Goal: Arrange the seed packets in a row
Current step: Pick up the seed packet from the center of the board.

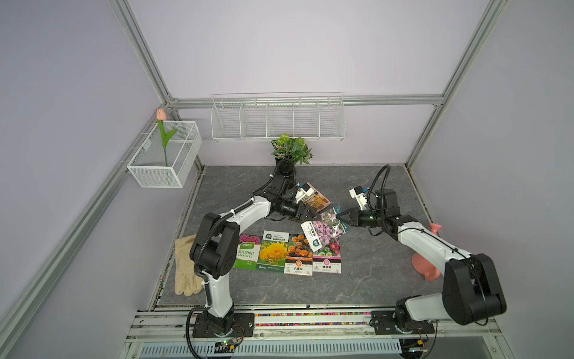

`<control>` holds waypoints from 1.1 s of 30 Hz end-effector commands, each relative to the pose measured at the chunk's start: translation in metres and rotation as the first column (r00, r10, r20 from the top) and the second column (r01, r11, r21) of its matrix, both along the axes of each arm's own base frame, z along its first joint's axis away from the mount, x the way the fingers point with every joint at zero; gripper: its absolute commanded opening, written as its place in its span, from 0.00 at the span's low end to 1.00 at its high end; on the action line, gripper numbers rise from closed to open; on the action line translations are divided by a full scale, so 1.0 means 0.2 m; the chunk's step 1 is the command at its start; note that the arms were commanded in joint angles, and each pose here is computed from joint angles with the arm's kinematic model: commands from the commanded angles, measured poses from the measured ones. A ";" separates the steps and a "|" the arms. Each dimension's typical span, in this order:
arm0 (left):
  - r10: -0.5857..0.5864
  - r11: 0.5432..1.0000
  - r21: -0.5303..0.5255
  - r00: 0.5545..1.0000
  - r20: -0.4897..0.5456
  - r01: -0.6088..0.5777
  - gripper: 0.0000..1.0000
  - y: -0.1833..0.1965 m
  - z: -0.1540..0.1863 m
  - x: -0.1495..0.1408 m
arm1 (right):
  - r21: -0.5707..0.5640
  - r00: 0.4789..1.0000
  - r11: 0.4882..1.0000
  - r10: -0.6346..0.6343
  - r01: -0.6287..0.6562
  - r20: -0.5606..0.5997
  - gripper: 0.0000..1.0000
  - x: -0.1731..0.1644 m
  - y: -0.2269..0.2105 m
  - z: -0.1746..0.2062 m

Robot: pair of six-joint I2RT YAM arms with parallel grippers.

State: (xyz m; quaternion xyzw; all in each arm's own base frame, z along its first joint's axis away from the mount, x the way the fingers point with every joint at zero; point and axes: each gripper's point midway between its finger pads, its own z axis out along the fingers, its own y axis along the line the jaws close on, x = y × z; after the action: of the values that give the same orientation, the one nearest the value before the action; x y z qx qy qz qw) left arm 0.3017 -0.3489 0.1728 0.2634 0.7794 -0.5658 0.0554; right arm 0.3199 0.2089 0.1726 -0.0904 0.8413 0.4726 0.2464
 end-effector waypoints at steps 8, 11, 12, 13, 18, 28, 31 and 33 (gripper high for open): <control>0.323 0.946 -0.026 0.945 0.054 -0.322 0.84 0.06 0.03 0.21 | 0.053 0.922 0.923 -0.384 0.381 0.043 0.07 0.24 -0.29 0.15; 0.481 0.877 -0.053 0.873 0.078 -0.478 0.84 0.13 -0.04 0.25 | 0.107 0.854 0.849 -0.521 0.517 0.007 0.07 0.33 -0.37 0.18; 0.524 0.852 -0.063 0.846 0.097 -0.520 0.85 0.15 -0.06 0.25 | 0.127 0.835 0.828 -0.551 0.547 -0.006 0.07 0.36 -0.39 0.19; 0.547 0.837 -0.077 0.829 0.115 -0.542 0.87 0.15 -0.06 0.24 | 0.150 0.825 0.815 -0.564 0.560 -0.016 0.07 0.38 -0.39 0.21; 0.579 0.815 -0.141 0.778 0.242 -0.562 0.90 -0.06 0.02 0.18 | 0.286 0.812 0.768 -0.578 0.574 -0.078 0.07 0.46 -0.32 0.28; 0.716 0.685 -0.372 0.674 0.184 -0.626 0.91 -0.21 0.22 0.35 | 0.341 0.793 0.727 -0.599 0.596 -0.110 0.07 0.40 -0.22 0.26; 0.749 0.644 -0.408 0.642 0.164 -0.647 0.83 -0.21 0.24 0.39 | 0.360 0.798 0.722 -0.589 0.591 -0.129 0.07 0.38 -0.19 0.24; 0.764 0.617 -0.455 0.628 0.149 -0.642 0.62 -0.20 0.27 0.39 | 0.368 0.801 0.721 -0.582 0.587 -0.140 0.07 0.37 -0.18 0.22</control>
State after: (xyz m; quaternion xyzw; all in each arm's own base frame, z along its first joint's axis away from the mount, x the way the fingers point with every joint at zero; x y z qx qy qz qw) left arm 0.3714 -0.3916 0.1956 0.0295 0.7308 -0.5466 0.4077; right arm 0.3973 0.1661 0.2050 0.2340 0.7400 0.5007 0.3834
